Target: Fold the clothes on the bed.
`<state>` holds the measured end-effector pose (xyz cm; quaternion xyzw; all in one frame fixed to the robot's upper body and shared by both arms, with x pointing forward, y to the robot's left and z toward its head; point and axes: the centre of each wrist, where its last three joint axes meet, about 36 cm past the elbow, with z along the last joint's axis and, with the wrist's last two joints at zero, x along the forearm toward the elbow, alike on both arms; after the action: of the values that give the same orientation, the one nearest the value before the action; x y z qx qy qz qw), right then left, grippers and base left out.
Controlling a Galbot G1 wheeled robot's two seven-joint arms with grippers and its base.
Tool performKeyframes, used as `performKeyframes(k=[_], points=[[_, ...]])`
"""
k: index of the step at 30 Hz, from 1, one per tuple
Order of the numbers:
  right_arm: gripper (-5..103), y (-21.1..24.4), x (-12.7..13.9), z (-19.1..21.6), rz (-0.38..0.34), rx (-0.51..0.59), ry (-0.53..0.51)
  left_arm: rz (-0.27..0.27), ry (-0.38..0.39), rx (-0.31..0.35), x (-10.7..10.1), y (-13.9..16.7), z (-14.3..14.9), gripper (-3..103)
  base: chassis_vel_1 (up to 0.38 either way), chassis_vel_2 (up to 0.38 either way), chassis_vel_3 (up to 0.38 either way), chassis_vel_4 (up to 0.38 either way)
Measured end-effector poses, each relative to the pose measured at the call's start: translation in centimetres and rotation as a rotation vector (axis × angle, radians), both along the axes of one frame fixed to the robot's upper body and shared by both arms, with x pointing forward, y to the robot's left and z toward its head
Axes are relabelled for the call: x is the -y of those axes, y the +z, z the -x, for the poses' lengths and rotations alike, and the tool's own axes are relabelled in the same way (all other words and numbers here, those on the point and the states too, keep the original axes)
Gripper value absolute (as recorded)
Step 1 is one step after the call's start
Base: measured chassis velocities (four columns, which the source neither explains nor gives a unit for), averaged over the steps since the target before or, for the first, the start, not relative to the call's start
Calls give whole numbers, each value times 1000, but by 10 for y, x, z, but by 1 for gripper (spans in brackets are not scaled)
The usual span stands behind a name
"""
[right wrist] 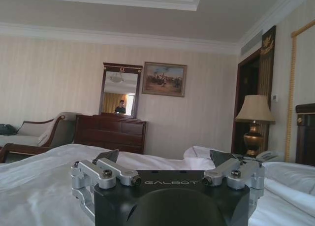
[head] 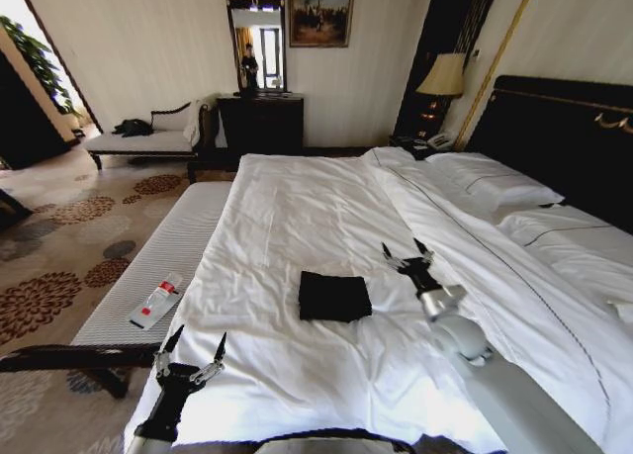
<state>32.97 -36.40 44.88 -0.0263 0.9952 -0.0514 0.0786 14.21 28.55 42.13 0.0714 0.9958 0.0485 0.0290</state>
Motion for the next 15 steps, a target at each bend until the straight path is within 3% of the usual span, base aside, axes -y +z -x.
performKeyframes(k=[8, 15], points=[[100, -23, -2, 105, 4, -57, -56, 0, 0, 0, 0, 0, 0, 100, 0, 0, 0, 0], [100, -38, -3, 137, 16, -62, -81, 0, 0, 0, 0, 0, 0, 100, 0, 0, 0, 0]])
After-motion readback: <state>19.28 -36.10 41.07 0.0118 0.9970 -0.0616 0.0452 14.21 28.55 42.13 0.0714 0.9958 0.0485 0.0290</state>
